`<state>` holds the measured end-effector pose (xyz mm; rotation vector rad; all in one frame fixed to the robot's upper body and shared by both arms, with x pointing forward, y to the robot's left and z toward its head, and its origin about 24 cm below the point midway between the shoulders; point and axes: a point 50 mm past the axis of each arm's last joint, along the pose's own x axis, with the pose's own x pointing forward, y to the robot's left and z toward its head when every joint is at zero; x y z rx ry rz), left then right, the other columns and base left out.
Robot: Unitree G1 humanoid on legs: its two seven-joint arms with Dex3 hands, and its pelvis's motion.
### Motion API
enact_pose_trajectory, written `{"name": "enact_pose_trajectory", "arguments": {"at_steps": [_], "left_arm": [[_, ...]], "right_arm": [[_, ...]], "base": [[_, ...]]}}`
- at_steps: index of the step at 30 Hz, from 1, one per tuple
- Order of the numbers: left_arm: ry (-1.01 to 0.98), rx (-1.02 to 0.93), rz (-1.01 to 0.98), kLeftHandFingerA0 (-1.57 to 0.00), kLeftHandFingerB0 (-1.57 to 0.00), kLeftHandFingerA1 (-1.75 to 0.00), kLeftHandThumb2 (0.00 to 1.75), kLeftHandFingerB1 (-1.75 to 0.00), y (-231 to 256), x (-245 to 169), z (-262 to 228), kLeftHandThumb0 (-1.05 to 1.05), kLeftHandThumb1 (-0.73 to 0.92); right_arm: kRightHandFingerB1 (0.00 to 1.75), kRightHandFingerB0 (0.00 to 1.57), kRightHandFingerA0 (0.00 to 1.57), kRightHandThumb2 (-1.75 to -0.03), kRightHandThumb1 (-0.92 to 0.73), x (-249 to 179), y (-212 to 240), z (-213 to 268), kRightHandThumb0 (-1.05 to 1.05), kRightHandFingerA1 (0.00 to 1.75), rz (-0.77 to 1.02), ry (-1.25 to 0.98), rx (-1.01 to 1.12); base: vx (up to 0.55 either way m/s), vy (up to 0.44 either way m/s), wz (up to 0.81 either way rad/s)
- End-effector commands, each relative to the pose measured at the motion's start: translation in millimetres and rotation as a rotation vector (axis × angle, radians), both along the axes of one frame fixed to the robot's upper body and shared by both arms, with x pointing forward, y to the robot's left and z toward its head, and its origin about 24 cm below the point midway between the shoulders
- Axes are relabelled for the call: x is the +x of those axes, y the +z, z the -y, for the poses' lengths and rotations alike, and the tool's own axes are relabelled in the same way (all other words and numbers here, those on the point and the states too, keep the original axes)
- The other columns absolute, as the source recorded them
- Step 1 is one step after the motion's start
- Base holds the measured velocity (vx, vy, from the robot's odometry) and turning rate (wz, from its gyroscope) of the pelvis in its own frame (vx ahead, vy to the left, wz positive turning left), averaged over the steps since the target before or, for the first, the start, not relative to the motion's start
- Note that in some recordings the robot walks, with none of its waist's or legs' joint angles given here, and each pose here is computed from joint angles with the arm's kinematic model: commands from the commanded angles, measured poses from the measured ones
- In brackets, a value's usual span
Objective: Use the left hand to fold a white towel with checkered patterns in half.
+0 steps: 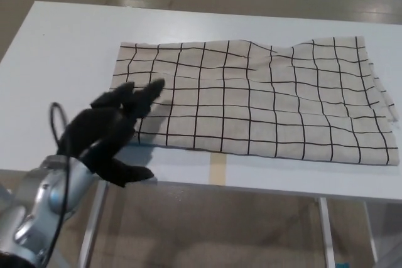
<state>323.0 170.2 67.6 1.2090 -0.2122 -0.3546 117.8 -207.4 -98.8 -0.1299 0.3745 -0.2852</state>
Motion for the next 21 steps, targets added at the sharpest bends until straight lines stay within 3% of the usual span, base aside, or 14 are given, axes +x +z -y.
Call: {"name": "enact_pose_trajectory", "arguments": {"at_steps": [1, 12, 13, 14, 15, 21], "left_arm": [[0.041, 0.406, 0.012, 0.0, 0.0, 0.0, 0.54, -0.04, -22, 11, -2, -0.41, 0.48], [-0.008, 0.503, 0.102, 0.0, 0.0, -0.03, 0.56, -0.14, -24, 17, 6, -0.29, 0.53], [-0.012, 0.497, 0.122, 0.0, 0.0, -0.05, 0.73, -0.17, -22, 18, 8, -0.28, 0.46], [-0.014, 0.493, 0.137, 0.0, 0.0, -0.05, 0.73, -0.17, -22, 19, 8, -0.28, 0.46], [-0.014, 0.48, 0.152, 0.0, 0.0, -0.12, 0.56, -0.21, -22, 19, 10, -0.22, 0.54], [-0.004, 0.46, 0.209, 0.0, -0.01, -0.17, 0.56, -0.25, -26, 19, 13, -0.24, 0.53]], "right_arm": [[0.28, 0.14, 0.2, -0.62, -0.67, -11, -1, 3, -0.43, 0.31, -0.017, -0.002, -0.003], [0.28, 0.16, 0.2, -0.61, -0.67, -18, -2, 3, -0.42, 0.3, -0.03, -0.009, 0.009], [0.28, 0.16, 0.2, -0.61, -0.67, -18, -2, 3, -0.42, 0.3, -0.032, -0.009, 0.011], [0.28, 0.16, 0.2, -0.61, -0.67, -18, -2, 3, -0.42, 0.3, -0.034, -0.008, 0.011], [0.28, 0.16, 0.2, -0.61, -0.67, -19, -2, 3, -0.42, 0.3, -0.037, -0.006, 0.011], [0.28, 0.16, 0.2, -0.61, -0.67, -24, -1, 4, -0.41, 0.3, -0.043, -0.006, 0.028]], "base": [[0.0, 0.0, 0.0], [0.0, 0.0, 0.0], [0.0, 0.0, 0.0], [0.0, 0.0, 0.0], [0.0, 0.0, 0.0], [0.0, 0.0, 0.0]]}}
